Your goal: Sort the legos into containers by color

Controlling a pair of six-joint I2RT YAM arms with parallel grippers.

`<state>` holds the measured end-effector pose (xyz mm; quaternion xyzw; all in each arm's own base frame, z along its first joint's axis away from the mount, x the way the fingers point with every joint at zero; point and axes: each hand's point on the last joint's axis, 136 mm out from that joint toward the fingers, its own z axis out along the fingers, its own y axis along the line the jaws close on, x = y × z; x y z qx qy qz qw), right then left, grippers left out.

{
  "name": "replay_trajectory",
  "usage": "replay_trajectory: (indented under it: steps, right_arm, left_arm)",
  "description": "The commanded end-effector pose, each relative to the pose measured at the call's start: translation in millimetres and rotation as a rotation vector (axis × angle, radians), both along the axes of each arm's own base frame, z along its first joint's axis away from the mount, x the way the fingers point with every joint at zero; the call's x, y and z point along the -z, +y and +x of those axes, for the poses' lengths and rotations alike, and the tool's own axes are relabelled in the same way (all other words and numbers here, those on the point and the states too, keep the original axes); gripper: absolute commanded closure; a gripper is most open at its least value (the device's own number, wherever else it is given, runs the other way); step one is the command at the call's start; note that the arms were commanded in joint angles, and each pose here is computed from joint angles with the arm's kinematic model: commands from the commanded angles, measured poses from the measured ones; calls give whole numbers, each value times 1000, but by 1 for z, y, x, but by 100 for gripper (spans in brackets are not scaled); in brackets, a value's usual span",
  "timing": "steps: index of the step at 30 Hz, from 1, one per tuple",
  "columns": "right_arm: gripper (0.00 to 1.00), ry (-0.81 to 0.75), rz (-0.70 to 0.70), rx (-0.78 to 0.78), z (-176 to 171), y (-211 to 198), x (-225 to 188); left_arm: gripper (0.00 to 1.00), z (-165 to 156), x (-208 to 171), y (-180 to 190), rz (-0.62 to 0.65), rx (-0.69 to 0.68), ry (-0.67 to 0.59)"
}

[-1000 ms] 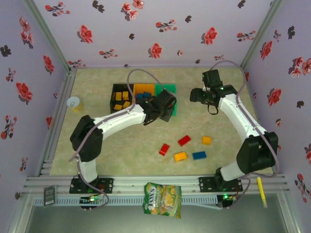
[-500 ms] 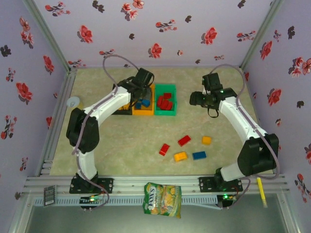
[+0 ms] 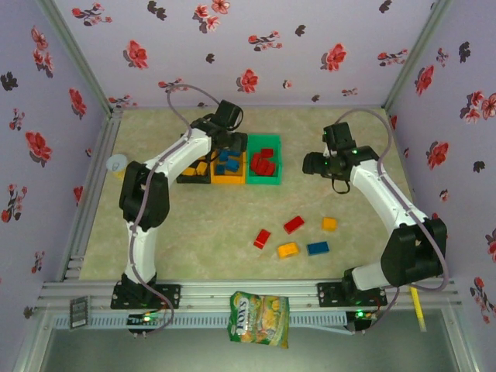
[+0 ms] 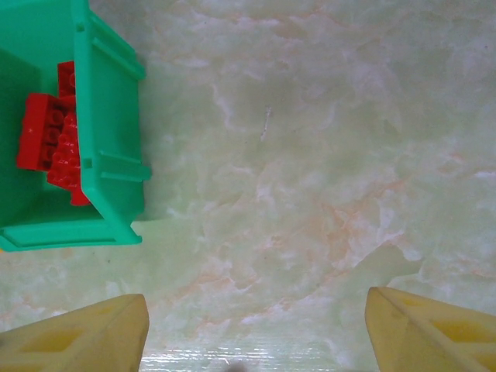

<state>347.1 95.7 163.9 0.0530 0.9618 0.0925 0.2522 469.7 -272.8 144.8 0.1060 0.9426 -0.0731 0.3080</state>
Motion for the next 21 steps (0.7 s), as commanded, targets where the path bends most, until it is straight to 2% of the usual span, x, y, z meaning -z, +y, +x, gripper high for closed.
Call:
replay_trajectory:
  steps: [1, 9, 16, 21]
  right_arm:
    - [26, 25, 21, 0, -13, 2, 3]
    - [26, 161, -28, 65, -60, -2, 36]
    - [29, 227, -41, 177, -100, -16, 64]
    - [27, 246, -58, 242, -122, -30, 74]
  left_arm:
    - [34, -8, -38, 4, -27, 26, -56]
    - [31, -37, -58, 28, -25, 14, -96]
    - [30, -52, -63, 39, -32, 19, -125]
    - [30, -58, -76, 43, -37, 34, -157]
